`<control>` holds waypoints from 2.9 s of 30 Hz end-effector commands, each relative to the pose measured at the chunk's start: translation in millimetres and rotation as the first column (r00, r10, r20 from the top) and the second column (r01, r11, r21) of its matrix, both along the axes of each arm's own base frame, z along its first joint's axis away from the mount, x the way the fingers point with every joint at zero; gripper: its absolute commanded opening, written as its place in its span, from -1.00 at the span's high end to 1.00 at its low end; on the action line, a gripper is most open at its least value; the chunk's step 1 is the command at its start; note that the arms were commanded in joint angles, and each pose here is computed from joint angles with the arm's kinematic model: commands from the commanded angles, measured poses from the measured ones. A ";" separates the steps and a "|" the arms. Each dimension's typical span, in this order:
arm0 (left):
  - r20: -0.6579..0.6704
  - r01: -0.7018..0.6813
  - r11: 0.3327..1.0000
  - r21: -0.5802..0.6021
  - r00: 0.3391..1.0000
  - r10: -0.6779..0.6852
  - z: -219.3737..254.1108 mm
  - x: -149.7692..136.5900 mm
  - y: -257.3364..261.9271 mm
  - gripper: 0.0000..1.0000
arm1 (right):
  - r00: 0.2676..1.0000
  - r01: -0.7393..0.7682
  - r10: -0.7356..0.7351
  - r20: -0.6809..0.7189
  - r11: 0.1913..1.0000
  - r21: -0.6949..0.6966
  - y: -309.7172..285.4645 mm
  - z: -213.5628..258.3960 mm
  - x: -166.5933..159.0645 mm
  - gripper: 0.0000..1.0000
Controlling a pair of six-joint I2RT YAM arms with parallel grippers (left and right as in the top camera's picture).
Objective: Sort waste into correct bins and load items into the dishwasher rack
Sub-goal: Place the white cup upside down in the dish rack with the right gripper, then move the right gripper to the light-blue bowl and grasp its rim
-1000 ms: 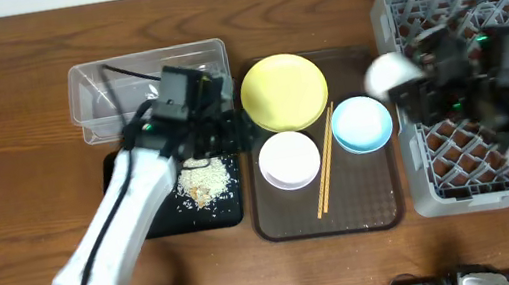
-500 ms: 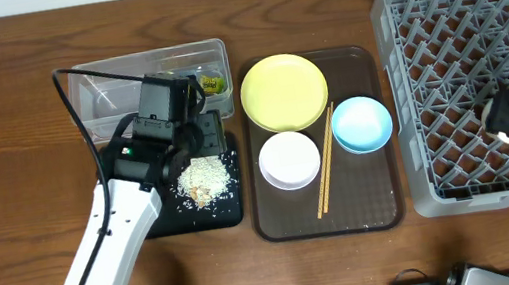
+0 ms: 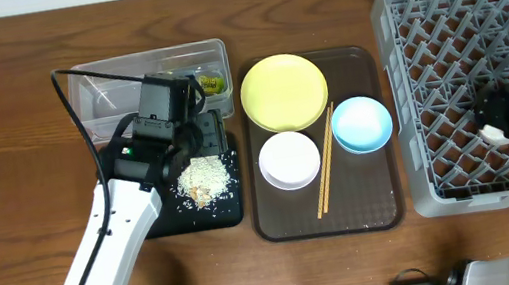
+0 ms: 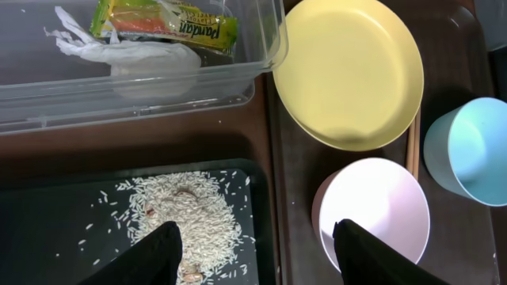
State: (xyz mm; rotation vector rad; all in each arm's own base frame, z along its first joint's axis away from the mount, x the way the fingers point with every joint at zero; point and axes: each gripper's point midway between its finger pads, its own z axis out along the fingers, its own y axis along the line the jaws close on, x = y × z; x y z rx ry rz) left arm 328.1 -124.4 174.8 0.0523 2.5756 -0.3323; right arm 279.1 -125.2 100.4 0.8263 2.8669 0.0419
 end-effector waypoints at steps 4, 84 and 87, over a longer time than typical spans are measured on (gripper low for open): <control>0.009 -0.017 1.000 0.007 1.000 0.017 4.6 3.3 2.9 -0.29 | 0.996 0.001 -0.003 0.087 1.000 0.020 3.3 23.1 10.7 -0.64; -0.008 -0.017 1.000 0.014 1.000 0.017 2.1 -0.4 4.2 -0.31 | 0.671 -0.733 0.731 0.125 0.679 -0.032 193.3 2.2 92.1 -0.13; -0.008 -0.017 1.000 0.014 1.000 0.017 2.0 -0.3 4.2 -0.32 | 0.709 -0.702 0.703 0.047 0.711 -0.037 186.8 -24.1 96.1 -0.12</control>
